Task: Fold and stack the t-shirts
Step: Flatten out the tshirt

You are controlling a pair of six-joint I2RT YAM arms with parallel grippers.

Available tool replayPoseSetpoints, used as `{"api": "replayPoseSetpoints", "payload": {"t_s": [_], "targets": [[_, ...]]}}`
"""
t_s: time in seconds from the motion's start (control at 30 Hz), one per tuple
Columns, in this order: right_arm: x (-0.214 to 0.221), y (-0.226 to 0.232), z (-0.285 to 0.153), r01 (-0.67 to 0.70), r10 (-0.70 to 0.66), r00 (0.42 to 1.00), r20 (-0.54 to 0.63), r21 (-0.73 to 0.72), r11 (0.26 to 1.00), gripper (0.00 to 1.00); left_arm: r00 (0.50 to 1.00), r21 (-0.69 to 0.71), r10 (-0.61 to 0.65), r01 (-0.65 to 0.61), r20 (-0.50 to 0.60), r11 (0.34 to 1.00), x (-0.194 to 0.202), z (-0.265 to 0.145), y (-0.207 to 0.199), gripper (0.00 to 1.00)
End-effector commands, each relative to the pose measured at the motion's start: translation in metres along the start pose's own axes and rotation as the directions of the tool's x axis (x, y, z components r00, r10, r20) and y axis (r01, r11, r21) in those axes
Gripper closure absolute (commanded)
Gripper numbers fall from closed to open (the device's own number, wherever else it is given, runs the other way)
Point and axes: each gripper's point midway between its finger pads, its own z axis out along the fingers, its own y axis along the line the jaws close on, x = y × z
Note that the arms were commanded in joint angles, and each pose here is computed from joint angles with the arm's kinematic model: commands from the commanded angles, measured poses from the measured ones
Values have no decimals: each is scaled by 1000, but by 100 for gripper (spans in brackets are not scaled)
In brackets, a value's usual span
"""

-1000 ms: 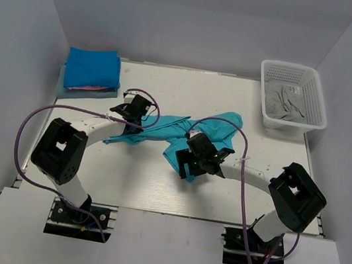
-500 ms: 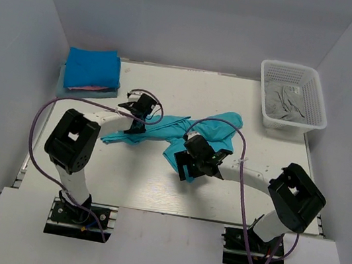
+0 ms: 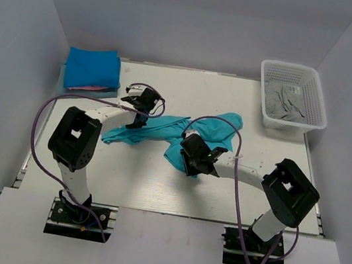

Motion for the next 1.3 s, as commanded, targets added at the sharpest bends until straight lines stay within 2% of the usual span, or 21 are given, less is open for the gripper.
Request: {"api": "replayPoseSetpoints", "payload": {"t_s": [0.0,0.07,0.13,0.3,0.4,0.47,0.5,0.53,0.57,0.63,0.67,0.7,0.77,0.8,0.83,0.87,0.9,0.93,1.1,1.23,1.27], "targets": [[-3,1,2,-10,10,1000,-1,29,1000,71,995,-30,-68,71,79,997,-29,-20,12,100],[-6,-4,-1,-38,37,999,22,63,997,100,988,4,-103,104,117,995,-35,-30,15,100],[-9,-11,-9,-70,65,997,51,98,993,100,978,41,-140,135,154,990,-40,-38,18,100],[-27,-45,-39,-192,148,970,193,235,953,100,927,198,-264,215,267,956,-77,-96,30,100],[-54,-68,-89,-298,190,912,364,270,916,100,876,299,-345,247,337,922,-103,-138,42,100],[-77,-83,-134,-385,219,836,503,255,887,100,848,340,-381,258,368,904,-113,-157,50,100],[-77,-95,-148,-407,205,820,535,294,865,100,829,356,-405,271,386,895,-120,-167,55,100],[-83,-106,-164,-443,201,788,582,310,841,100,796,388,-445,289,411,875,-131,-186,64,100],[-93,-112,-198,-497,230,716,660,249,831,100,783,392,-457,297,422,871,-135,-194,70,100],[-97,-130,-229,-571,237,642,729,249,782,100,744,408,-494,320,450,855,-148,-215,83,100],[-110,-133,-270,-606,271,549,791,153,780,100,732,422,-507,324,456,847,-151,-225,89,100],[-113,-136,-284,-603,260,529,808,143,785,100,710,429,-525,336,469,838,-158,-237,97,100],[-126,-143,-329,-603,245,421,874,68,795,100,688,414,-536,358,489,837,-164,-247,110,100],[-127,-149,-345,-591,203,415,887,93,801,100,668,420,-551,369,501,829,-167,-262,122,100],[-126,-158,-373,-626,217,338,916,47,779,100,646,410,-566,396,512,822,-168,-267,132,100],[-128,-162,-390,-634,221,304,927,23,773,100,625,414,-584,414,518,811,-170,-276,141,100],[-125,-170,-409,-639,200,284,938,30,769,100,626,396,-577,421,524,816,-166,-279,150,100],[-125,-172,-421,-645,202,250,947,7,764,100,589,406,-611,457,529,791,-165,-288,163,100],[-111,-194,-483,-661,192,122,974,-64,748,100,495,437,-683,530,537,727,-152,-314,205,100],[-112,-193,-494,-638,177,128,976,-55,768,100,472,502,-719,515,511,695,-145,-330,213,100],[-113,-192,-494,-630,178,126,976,-60,774,100,487,501,-713,507,505,701,-143,-326,209,100]]}}
